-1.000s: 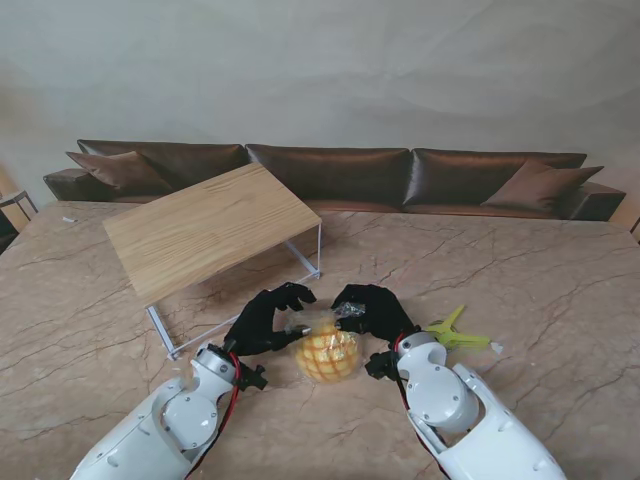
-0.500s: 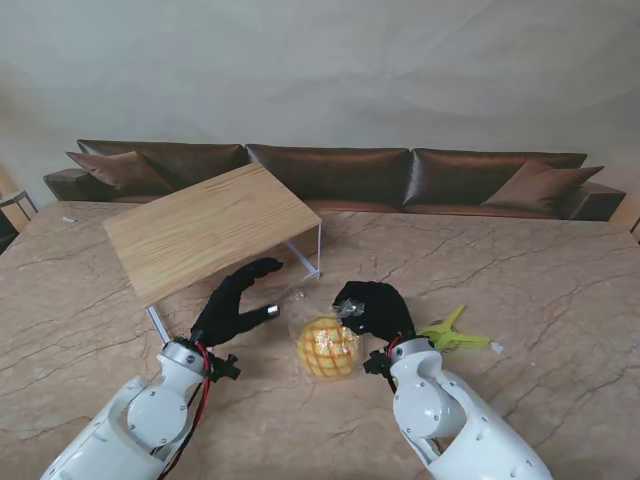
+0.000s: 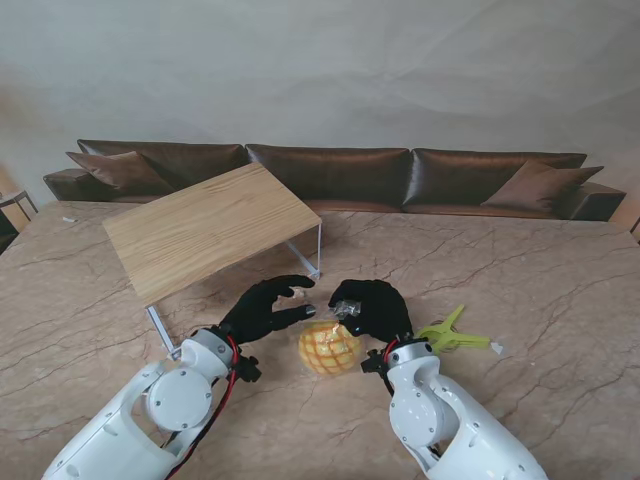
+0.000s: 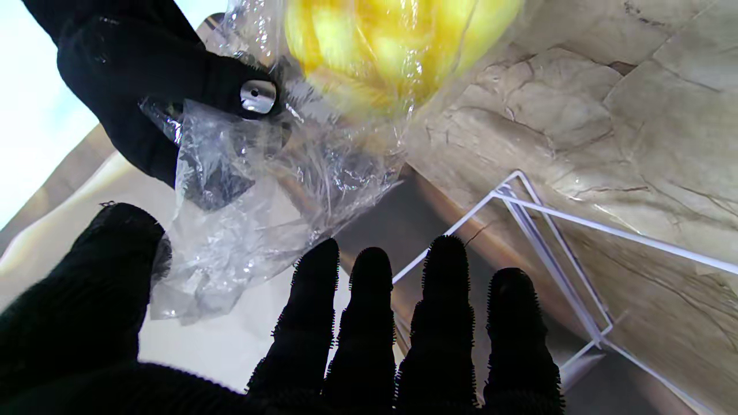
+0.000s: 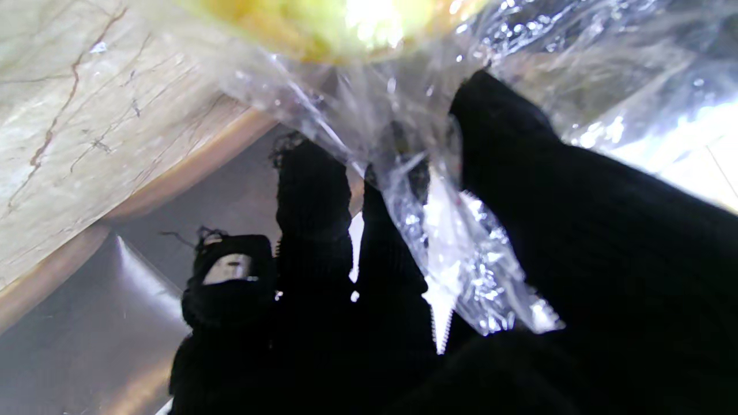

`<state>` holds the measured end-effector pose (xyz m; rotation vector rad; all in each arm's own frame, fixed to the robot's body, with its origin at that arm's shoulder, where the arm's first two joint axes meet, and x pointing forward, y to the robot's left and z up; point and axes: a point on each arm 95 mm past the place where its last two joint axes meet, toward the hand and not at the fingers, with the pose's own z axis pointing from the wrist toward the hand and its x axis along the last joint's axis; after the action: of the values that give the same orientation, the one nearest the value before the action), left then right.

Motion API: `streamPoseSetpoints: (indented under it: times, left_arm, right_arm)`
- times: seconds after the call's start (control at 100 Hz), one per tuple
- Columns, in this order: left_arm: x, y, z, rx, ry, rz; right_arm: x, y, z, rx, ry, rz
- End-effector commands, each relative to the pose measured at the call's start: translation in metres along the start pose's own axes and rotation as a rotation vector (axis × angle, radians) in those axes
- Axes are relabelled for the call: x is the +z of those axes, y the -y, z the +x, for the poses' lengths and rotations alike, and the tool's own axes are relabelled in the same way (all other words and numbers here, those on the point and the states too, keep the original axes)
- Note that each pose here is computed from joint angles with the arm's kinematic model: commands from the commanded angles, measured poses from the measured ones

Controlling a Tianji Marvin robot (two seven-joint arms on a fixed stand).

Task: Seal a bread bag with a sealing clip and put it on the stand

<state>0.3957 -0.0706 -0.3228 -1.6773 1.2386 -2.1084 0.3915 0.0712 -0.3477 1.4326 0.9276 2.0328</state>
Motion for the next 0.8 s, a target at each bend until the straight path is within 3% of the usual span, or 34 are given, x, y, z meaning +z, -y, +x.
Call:
streamPoseSetpoints:
  times: [0.0, 0.27, 0.42, 0.56, 0.79]
  left_arm:
    - [-0.002, -0.004, -0.006, 0.014, 0.010, -0.014]
    - [-0.005, -0.009, -0.015, 0.086, 0.012, -0.096]
    - [-0.004, -0.014, -0.019, 0.095, 0.011, -0.097]
    - [0.000, -0.021, -0.022, 0.076, 0.004, -0.060]
    - [0.001, -0.029, -0.027, -0.029, -0.019, 0.038]
  right_arm:
    - [-0.001, 0.003, 0.004, 0.013, -0.013, -0.009]
    - [-0.001, 0.004, 0.005, 0.038, -0.009, -0.016]
    - [-0.003, 0.003, 0.005, 0.061, 0.000, -0.013]
    - [-0.004, 0.003, 0.004, 0.118, 0.021, -0.003]
    - [-0.008, -0.002, -0.009, 0.231, 0.058, 0.044]
